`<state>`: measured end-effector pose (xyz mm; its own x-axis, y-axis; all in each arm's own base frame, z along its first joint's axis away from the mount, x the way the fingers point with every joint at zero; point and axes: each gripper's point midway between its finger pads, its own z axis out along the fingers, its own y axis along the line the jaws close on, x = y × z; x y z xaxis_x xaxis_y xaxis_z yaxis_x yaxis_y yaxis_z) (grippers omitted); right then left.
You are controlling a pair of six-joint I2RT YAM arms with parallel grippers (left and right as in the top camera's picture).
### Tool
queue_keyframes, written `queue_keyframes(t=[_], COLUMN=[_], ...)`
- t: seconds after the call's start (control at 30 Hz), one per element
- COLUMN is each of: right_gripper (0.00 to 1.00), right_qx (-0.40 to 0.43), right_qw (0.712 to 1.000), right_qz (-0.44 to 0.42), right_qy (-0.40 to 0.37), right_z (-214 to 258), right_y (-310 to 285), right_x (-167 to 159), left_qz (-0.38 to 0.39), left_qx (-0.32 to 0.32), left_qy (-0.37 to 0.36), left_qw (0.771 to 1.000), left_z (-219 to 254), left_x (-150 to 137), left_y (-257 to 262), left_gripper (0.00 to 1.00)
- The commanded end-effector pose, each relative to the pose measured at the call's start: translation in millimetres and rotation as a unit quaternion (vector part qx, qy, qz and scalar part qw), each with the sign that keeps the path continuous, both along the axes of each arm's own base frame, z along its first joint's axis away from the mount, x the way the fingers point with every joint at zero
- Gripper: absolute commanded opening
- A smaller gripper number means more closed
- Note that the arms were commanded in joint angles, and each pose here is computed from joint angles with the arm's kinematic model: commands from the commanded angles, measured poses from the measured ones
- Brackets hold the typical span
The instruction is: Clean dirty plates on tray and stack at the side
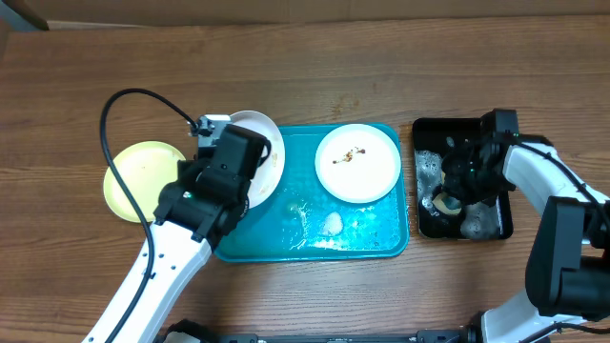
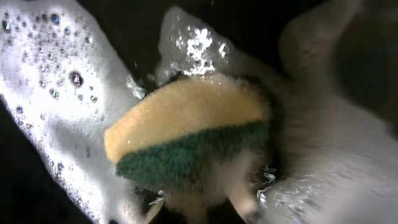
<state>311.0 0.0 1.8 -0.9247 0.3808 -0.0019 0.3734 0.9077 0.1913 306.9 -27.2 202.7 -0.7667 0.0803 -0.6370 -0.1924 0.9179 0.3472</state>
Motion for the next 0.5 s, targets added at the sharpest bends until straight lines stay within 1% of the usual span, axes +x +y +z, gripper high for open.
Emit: queue_keyframes(t=[0.0, 0.13, 0.17, 0.23, 0.27, 0.3, 0.33, 0.4, 0.47], right_gripper=[0.04, 0.04, 0.04, 0.04, 0.04, 0.04, 0.04, 0.04, 0.04], right_qx=[0.017, 0.03, 0.044, 0.085, 0.112, 0.124, 0.118, 0.097, 0.101], right_qw=[0.998, 0.99, 0.989, 0.99, 0.99, 0.99, 0.991, 0.992, 0.99], right_qz=[-0.057, -0.139, -0.141, -0.116, -0.079, -0.054, -0.047, -0.077, -0.097], right_qy=[0.009, 0.024, 0.02, -0.006, -0.028, -0.041, -0.042, -0.025, -0.017], right_z=[-10.7, -21.0, -20.0, -14.4, -8.9, -5.5, -5.0, -7.0, -7.0], right_y=[5.8, 8.5, 13.0, 25.6, 34.9, 39.5, 37.8, 30.1, 31.2], right_x=[-10.0, -16.4, -13.6, -1.5, 6.1, 9.4, 9.7, 6.6, 5.5], left_qz=[0.004, -0.007, -0.009, -0.009, -0.009, -0.009, -0.009, -0.009, -0.01], left_qx=[0.02, 0.022, 0.022, 0.023, 0.024, 0.024, 0.025, 0.026, 0.027], left_qy=[-0.032, -0.03, -0.029, -0.028, -0.026, -0.026, -0.024, -0.021, -0.018], left_qw=[0.999, 0.999, 0.999, 0.999, 0.999, 0.999, 0.999, 0.999, 0.999], left_z=[18.2, 17.7, 17.8, 17.3, 17.0, 16.8, 16.5, 15.8, 15.1], left_x=[0.5, -1.2, -1.4, -2.0, -2.4, -2.7, -3.0, -4.1, -5.1], left_y=[-1.9, -8.4, -9.3, -9.0, -8.7, -8.6, -8.5, -7.9, -7.5], left_gripper=[0.04, 0.04, 0.04, 0.04, 0.04, 0.04, 0.04, 0.04, 0.04])
